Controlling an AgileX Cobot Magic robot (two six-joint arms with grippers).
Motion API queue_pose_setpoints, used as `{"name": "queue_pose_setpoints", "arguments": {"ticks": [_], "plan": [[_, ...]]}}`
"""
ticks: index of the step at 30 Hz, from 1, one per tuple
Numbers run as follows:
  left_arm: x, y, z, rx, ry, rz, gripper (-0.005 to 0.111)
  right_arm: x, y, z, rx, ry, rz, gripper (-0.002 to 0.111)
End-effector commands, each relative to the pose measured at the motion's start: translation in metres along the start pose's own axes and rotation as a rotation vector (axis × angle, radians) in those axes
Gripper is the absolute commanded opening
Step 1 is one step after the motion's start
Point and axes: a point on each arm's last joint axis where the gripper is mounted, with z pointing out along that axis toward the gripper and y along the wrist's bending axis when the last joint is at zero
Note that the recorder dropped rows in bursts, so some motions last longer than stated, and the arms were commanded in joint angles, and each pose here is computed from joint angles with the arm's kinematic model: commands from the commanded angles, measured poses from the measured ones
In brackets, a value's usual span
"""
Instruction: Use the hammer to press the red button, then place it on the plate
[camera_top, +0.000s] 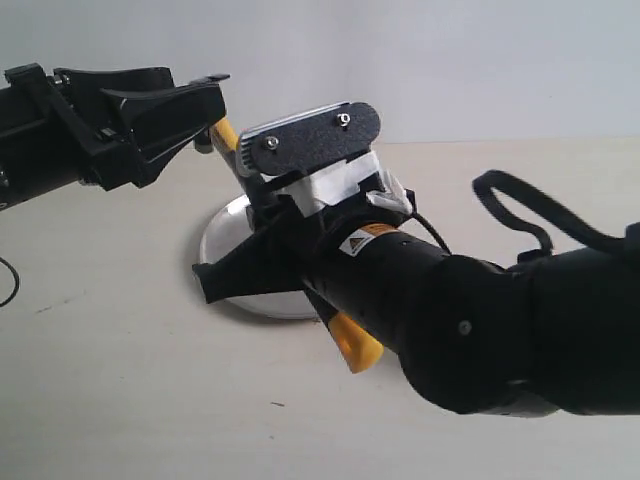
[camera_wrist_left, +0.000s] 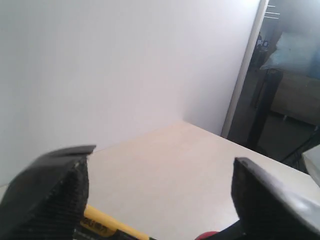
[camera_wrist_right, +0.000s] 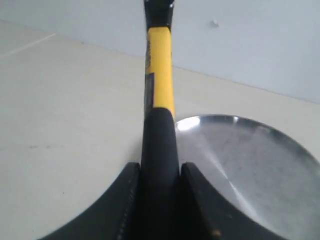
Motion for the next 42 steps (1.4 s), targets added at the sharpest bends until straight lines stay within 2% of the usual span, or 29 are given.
{"name": "queue_pose_setpoints", "arguments": {"ticks": [1, 7, 10, 12, 15, 16, 19, 21, 24, 27, 32, 38, 42], "plan": [[-0.005, -0.003, -0.001, 0.024, -0.025, 0.02, 0.076, -0.03, -0.013, -0.02, 0.094, -0.11, 0.0, 0.0], [-0.009, -0.006, -0.003, 0.037, -0.031, 0.047, 0.075, -0.048, -0.029, -0.044, 0.208, -0.104, -0.06, 0.0], [-0.012, -0.01, -0.005, 0.049, -0.031, 0.08, 0.065, -0.056, -0.038, -0.059, 0.262, -0.082, -0.093, 0.0], [-0.014, -0.01, -0.007, 0.04, -0.029, 0.088, 0.047, -0.061, -0.045, -0.07, 0.302, -0.061, -0.11, 0.0], [-0.013, -0.009, -0.007, 0.01, -0.01, 0.097, -0.001, -0.068, -0.054, -0.087, 0.336, -0.042, -0.128, 0.0], [-0.014, -0.008, -0.008, -0.002, -0.006, 0.106, 0.002, -0.07, -0.057, -0.093, 0.339, -0.032, -0.143, 0.0], [-0.013, -0.003, -0.009, -0.06, 0.014, 0.091, 0.0, -0.078, -0.066, -0.115, 0.355, -0.018, -0.154, 0.0], [-0.014, 0.002, -0.012, -0.151, 0.044, 0.079, 0.0, -0.085, -0.072, -0.129, 0.361, -0.042, -0.188, 0.0], [-0.026, 0.009, -0.03, -0.372, 0.084, 0.095, 0.0, -0.088, -0.081, -0.148, 0.363, -0.084, -0.173, 0.0], [-0.046, 0.003, -0.056, -0.527, 0.058, 0.126, 0.0, -0.084, -0.087, -0.16, 0.36, -0.104, -0.158, 0.0], [-0.056, -0.024, -0.1, -0.585, -0.138, 0.212, 0.0, -0.073, -0.093, -0.166, 0.361, -0.095, -0.165, 0.0], [-0.031, -0.041, -0.156, -0.719, -0.39, 0.19, 0.0, -0.071, -0.089, -0.164, 0.319, -0.097, -0.162, 0.0], [-0.011, -0.044, -0.174, -0.769, -0.38, 0.168, 0.0, -0.071, -0.088, -0.164, 0.306, -0.101, -0.154, 0.0]]}}
